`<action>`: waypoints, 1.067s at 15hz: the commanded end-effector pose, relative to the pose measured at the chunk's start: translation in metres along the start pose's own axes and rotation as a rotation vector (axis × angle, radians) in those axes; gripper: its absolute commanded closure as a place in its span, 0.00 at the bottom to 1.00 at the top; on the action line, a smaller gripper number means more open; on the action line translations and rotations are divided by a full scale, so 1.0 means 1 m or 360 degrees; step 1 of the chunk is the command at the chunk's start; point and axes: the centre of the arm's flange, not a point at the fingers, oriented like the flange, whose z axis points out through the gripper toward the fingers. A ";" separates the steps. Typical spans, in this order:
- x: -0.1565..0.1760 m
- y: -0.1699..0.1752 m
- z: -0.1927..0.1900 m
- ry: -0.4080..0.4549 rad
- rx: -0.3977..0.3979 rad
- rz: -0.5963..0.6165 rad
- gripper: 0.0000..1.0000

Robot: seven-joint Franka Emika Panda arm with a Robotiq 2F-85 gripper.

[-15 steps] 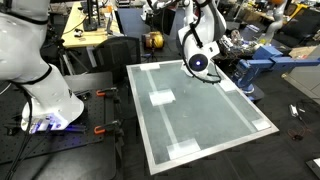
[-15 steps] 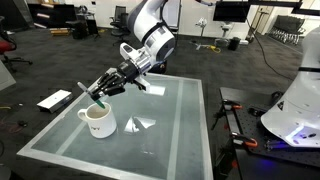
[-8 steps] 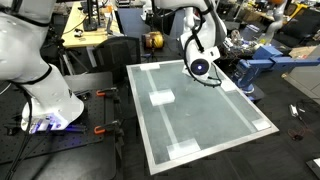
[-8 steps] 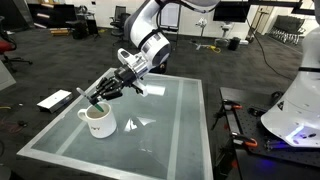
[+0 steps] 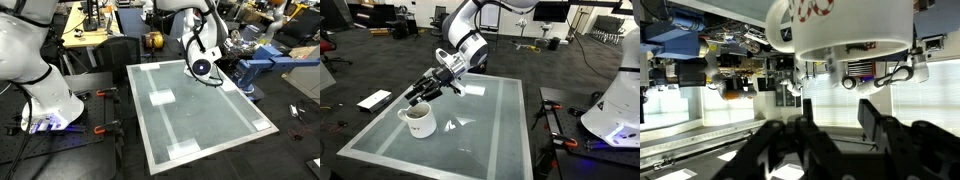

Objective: Place the green pen inside the white mug

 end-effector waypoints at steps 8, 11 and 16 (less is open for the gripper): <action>0.041 -0.009 -0.012 0.0054 -0.0047 -0.0099 0.00; 0.064 -0.018 -0.021 0.0086 -0.0041 -0.0152 0.00; 0.100 -0.046 -0.045 0.0129 -0.0053 -0.0276 0.00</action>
